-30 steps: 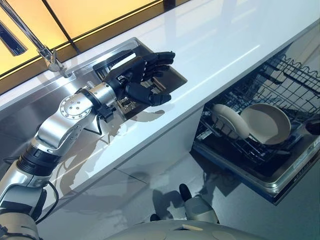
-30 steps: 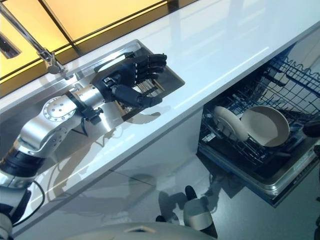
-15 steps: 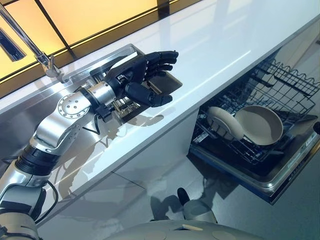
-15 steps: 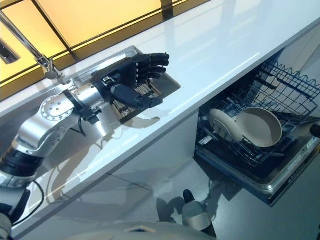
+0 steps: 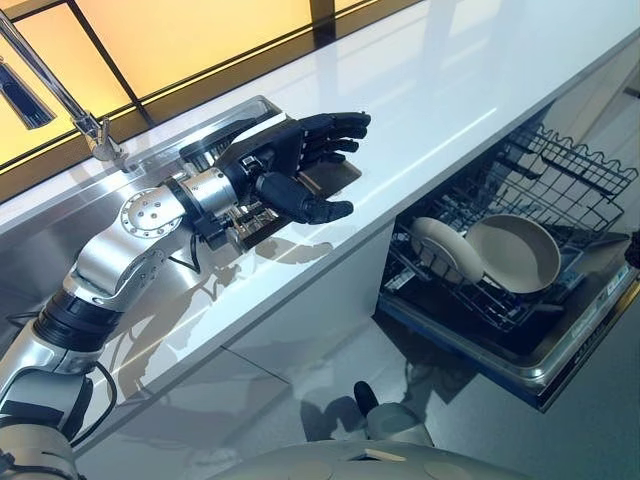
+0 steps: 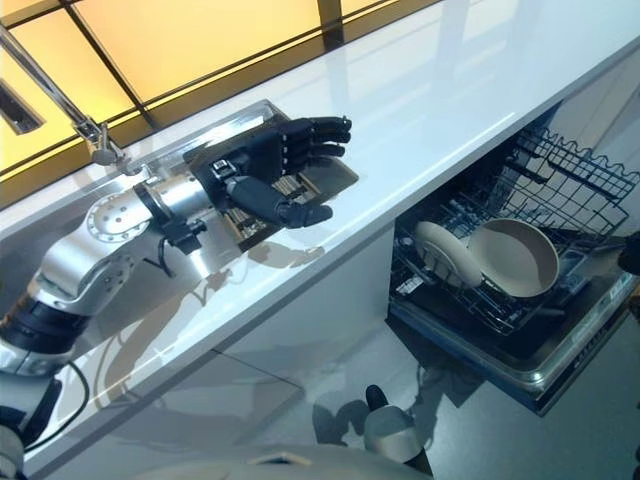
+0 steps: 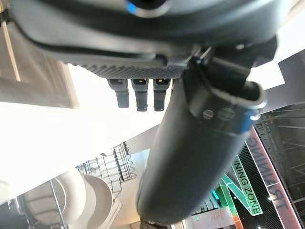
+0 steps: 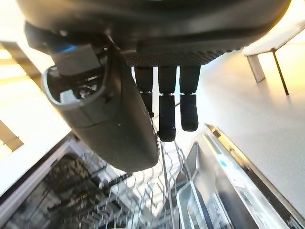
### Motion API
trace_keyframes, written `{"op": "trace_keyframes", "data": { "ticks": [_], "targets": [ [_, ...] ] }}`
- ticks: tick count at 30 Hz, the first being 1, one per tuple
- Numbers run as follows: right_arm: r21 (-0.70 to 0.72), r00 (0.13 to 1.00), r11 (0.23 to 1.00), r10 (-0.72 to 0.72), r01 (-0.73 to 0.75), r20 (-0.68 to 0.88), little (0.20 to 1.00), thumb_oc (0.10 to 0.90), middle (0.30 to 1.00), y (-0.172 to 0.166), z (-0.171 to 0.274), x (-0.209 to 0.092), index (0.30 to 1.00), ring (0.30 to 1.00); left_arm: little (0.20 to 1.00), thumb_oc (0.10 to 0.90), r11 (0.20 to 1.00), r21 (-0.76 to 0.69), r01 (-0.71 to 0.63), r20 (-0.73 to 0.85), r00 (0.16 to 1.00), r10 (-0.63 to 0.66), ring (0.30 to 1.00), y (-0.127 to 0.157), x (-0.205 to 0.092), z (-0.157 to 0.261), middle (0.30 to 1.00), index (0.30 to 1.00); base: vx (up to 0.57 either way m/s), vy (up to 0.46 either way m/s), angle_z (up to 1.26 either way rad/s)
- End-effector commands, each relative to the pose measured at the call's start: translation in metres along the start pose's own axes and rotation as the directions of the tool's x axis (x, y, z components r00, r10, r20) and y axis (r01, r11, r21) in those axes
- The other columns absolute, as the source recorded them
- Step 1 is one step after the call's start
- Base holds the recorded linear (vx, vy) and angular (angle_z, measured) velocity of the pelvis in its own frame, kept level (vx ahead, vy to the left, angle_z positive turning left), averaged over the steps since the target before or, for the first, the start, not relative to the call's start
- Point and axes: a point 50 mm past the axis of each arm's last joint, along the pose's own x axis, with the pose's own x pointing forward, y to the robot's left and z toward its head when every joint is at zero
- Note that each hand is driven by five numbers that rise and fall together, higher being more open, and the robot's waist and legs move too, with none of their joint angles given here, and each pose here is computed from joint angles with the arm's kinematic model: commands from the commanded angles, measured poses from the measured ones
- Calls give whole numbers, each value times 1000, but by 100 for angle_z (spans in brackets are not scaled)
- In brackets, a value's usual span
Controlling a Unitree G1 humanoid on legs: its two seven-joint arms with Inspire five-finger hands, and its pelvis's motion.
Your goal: Pick up plates and place into dishwasher.
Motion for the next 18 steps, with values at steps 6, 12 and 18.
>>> {"op": "trace_keyframes", "data": {
  "ticks": [6,12,18],
  "targets": [
    [-124,986,990,-51,71,156,200,100,300,-26,42,8,300,300,900,800,993,-34,115,146,983,-109,900,-19,1,11,900,900,-46,11,-4],
    [-171,996,985,19,-3,86,200,100,300,0,34,13,300,300,900,800,979,-88,183,123,978,-171,900,-35,-3,-3,900,900,-50,86,-15],
    [-200,998,978,65,-67,-19,200,100,300,22,23,20,300,300,900,800,974,-23,227,81,971,-224,900,-44,-7,-8,900,900,-58,16,-5]
  ]
}}
